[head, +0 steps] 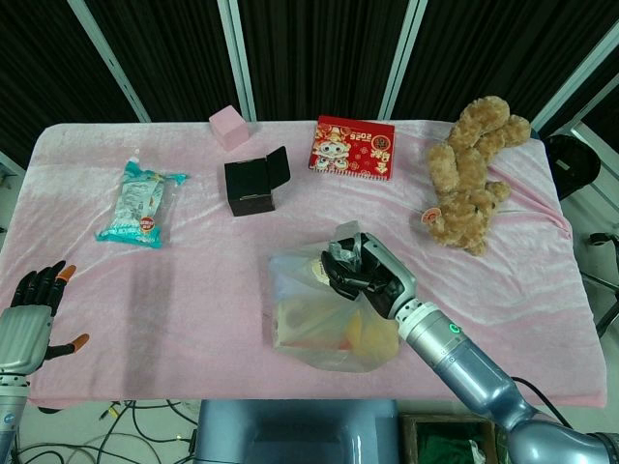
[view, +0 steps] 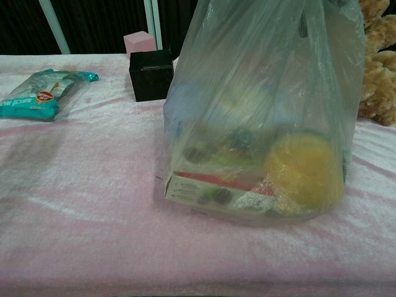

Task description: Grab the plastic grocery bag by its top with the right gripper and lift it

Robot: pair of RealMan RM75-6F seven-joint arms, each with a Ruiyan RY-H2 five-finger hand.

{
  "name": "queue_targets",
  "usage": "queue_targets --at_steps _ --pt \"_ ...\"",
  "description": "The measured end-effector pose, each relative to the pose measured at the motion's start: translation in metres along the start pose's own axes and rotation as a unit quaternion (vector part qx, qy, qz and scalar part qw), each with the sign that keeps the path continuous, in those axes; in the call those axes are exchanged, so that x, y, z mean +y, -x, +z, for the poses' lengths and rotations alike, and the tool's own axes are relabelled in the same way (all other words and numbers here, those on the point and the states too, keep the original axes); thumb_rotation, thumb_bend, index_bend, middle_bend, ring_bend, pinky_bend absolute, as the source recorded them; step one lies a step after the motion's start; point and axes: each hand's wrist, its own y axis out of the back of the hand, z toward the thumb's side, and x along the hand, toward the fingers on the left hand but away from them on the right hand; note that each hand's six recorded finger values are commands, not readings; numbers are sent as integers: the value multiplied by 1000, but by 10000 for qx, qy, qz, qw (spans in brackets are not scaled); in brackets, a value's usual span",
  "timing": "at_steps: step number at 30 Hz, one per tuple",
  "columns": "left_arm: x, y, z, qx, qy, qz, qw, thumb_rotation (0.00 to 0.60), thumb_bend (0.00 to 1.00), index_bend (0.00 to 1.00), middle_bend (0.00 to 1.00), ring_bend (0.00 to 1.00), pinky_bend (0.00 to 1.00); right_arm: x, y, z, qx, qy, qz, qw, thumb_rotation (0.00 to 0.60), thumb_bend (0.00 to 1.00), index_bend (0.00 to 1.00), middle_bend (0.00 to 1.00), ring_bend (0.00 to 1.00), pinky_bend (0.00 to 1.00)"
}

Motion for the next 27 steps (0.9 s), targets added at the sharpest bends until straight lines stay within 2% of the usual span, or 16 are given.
queue_targets --at_steps 11,20,27 --pt "0 0 0 9 12 -2 10000 600 0 0 0 0 0 -7 0 27 211 -69 34 9997 600 677 969 973 963 968" --pt "0 1 0 17 10 -13 10000 600 0 0 0 0 0 -28 -3 82 611 -370 42 9974 600 677 968 973 963 968" --pt "0 2 0 24 3 -10 10000 600 0 0 0 0 0 -49 -12 124 873 -535 -143 9946 600 677 968 973 963 967"
